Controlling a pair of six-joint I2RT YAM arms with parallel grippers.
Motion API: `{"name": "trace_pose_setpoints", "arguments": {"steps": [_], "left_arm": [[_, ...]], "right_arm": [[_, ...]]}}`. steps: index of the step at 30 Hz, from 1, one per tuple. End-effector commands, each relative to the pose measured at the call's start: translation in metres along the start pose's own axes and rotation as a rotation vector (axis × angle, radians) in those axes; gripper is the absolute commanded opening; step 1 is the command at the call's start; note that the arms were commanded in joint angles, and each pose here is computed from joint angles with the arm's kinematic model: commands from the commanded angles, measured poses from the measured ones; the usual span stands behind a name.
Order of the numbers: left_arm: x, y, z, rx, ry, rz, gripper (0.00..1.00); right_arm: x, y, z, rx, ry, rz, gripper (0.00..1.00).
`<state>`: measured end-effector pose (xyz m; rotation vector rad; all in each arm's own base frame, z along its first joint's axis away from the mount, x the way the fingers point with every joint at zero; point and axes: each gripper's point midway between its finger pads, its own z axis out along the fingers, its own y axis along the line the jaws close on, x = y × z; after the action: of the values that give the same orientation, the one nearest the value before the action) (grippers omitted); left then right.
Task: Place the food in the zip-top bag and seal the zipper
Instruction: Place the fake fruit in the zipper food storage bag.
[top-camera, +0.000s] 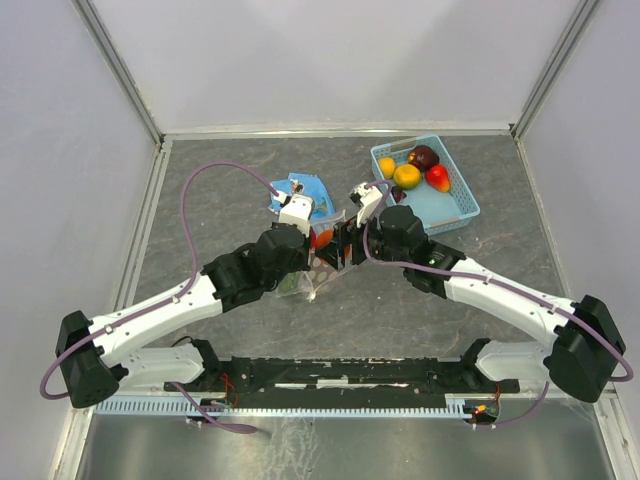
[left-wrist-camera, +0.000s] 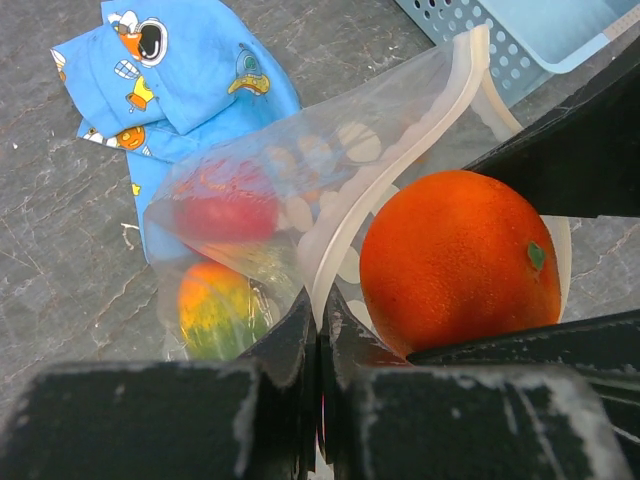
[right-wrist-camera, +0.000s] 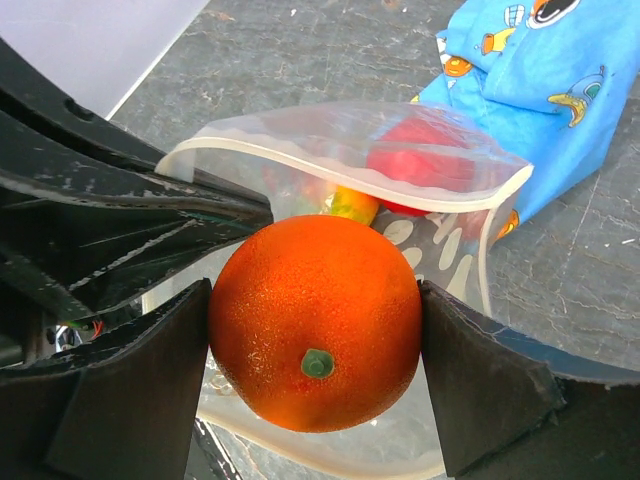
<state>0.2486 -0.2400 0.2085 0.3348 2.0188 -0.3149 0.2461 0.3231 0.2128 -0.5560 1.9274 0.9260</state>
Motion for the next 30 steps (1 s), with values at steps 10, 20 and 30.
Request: {"name": "trace_pose_setpoints", "arguments": {"steps": [10,20,30], "left_arm": [[-0.017,-0.008,-0.003,0.039,-0.062,-0.015,0.03],[-0.017,-0.009,-0.003,0.043,-0.062,-0.015,0.03],[-0.018,-0.008,-0.004,0.041,-0.064,-0.017,0.03]], "right_arm": [[-0.005,-0.010,0.004,0.057,-0.021,-0.021,0.88],[-0.007,-0.009,-0.001,0.058,-0.026,-0.018,0.92],[-0.027,-0.012,-0.031,0.126,-0.069,-0.042,0.90]]}}
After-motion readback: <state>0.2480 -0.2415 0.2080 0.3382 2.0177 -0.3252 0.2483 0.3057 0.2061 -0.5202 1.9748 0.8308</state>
